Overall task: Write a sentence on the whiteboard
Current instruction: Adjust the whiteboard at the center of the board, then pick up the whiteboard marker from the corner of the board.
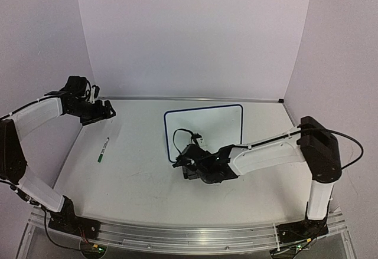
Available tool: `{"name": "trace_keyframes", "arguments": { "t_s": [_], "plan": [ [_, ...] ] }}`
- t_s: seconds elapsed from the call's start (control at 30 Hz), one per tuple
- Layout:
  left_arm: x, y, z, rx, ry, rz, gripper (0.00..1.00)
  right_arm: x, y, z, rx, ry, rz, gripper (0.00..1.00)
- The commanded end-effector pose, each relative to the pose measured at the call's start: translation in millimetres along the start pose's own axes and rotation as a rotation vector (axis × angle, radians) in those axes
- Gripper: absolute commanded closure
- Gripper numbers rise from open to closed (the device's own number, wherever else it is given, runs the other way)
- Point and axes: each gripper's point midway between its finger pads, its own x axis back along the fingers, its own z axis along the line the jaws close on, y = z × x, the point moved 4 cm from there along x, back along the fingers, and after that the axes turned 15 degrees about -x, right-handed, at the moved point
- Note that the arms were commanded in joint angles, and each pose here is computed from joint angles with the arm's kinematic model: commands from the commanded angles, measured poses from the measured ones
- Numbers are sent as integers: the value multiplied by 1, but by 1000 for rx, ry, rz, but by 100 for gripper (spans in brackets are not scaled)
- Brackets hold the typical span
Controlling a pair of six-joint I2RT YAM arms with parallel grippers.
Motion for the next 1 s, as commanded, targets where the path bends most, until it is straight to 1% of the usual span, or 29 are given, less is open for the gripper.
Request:
{"name": "trace_keyframes", "arguments": {
  "t_s": [0.0,0.03,0.1,0.2,0.27,0.33,0.4,0.5,0.6,0.63,0.73,0.77,0.97],
  "plan": [
    [22,-22,17,64,153,-5,7,43,17,-6,-1,119,28,11],
    [20,-37,22,80,183,19,7,51,21,-9,7,137,26,6],
    [20,-57,29,109,231,43,7,68,32,-14,31,191,29,2],
    [13,-89,37,143,287,108,7,81,45,-26,50,282,74,2],
    [5,-106,42,158,310,175,6,85,52,-33,56,358,119,2],
    [-2,-119,44,172,317,226,6,86,67,-48,29,403,123,2],
    [-9,-126,45,178,318,254,7,83,80,-67,-27,464,151,2],
    [-18,-131,46,174,309,290,16,82,97,-93,-99,517,150,2],
    [-30,-135,46,160,286,334,27,80,109,-114,-153,524,142,2],
    [-35,-137,47,152,285,356,32,78,111,-120,-167,520,141,2],
    [-45,-143,53,131,306,433,50,76,115,-128,-189,519,139,3],
    [-46,-142,54,125,313,442,55,76,116,-129,-192,520,137,3],
    [-51,-137,57,86,318,443,62,78,115,-132,-209,517,128,3]
  ]
}}
